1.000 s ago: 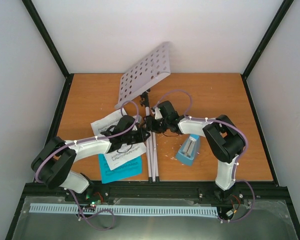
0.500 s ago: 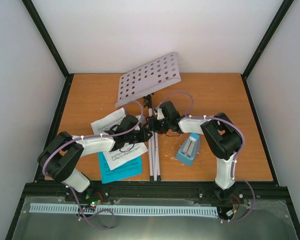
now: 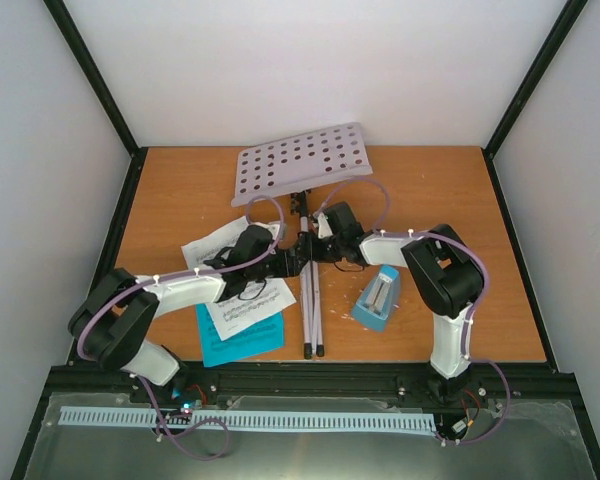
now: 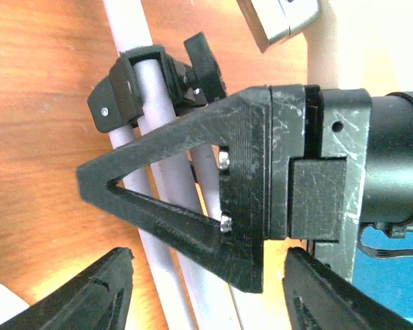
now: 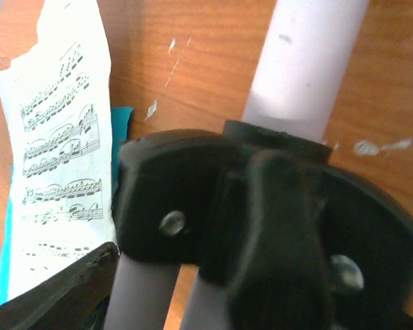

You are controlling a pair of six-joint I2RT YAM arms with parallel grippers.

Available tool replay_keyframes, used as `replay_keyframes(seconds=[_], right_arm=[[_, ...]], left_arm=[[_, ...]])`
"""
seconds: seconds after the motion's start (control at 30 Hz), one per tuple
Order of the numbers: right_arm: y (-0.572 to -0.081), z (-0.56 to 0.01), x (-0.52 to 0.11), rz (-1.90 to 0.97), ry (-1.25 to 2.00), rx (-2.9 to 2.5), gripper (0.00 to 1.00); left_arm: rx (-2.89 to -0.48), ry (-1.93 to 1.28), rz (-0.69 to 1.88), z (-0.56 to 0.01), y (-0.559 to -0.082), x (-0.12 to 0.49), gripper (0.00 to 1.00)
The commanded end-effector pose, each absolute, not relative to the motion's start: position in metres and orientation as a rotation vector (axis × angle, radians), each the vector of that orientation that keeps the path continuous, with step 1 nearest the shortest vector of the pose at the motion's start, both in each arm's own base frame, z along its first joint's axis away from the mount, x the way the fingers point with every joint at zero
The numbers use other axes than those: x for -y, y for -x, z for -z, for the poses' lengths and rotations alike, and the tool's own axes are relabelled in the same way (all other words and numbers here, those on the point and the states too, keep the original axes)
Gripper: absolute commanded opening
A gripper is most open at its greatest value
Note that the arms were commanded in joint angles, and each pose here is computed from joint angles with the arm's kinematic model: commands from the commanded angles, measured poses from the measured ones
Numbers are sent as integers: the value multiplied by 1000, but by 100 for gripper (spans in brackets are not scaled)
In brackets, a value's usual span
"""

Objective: Pack up the instrument practice props

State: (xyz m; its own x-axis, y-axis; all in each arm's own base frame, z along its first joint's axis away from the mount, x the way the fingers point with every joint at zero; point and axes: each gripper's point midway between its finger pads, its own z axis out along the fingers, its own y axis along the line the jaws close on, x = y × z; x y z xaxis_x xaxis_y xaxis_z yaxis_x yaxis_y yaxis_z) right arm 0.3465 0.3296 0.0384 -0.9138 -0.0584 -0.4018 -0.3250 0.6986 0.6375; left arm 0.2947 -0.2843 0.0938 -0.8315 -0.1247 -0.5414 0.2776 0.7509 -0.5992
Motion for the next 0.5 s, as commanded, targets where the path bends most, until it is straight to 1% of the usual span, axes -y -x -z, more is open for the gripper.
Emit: replay_keyframes(seconds=[0.0,0.07,0.13,0.3,0.4,0.47], right_arm=[[-377,-59,-326,-904,420,-2360,70],[-378,-61,-325,-898,419,-2355,73],[-379,-61,-322,-875,412,-2359,76],[-383,-66,-308,-796,383,-2363,88],[-384,-82,-299,-751,378,-2339,96],[-386,-98,-291,-722,377,-2312,99]], left_arm=[[-2146,-188,1041,-159,-304,299,67],[-2134,-182,1026,-162,-304,295,68],[-2126,-179,1014,-163,-303,291,72],[-2098,-166,966,-171,-304,280,89],[-2075,-156,903,-179,-309,268,99],[-2050,-155,850,-189,-314,258,99]])
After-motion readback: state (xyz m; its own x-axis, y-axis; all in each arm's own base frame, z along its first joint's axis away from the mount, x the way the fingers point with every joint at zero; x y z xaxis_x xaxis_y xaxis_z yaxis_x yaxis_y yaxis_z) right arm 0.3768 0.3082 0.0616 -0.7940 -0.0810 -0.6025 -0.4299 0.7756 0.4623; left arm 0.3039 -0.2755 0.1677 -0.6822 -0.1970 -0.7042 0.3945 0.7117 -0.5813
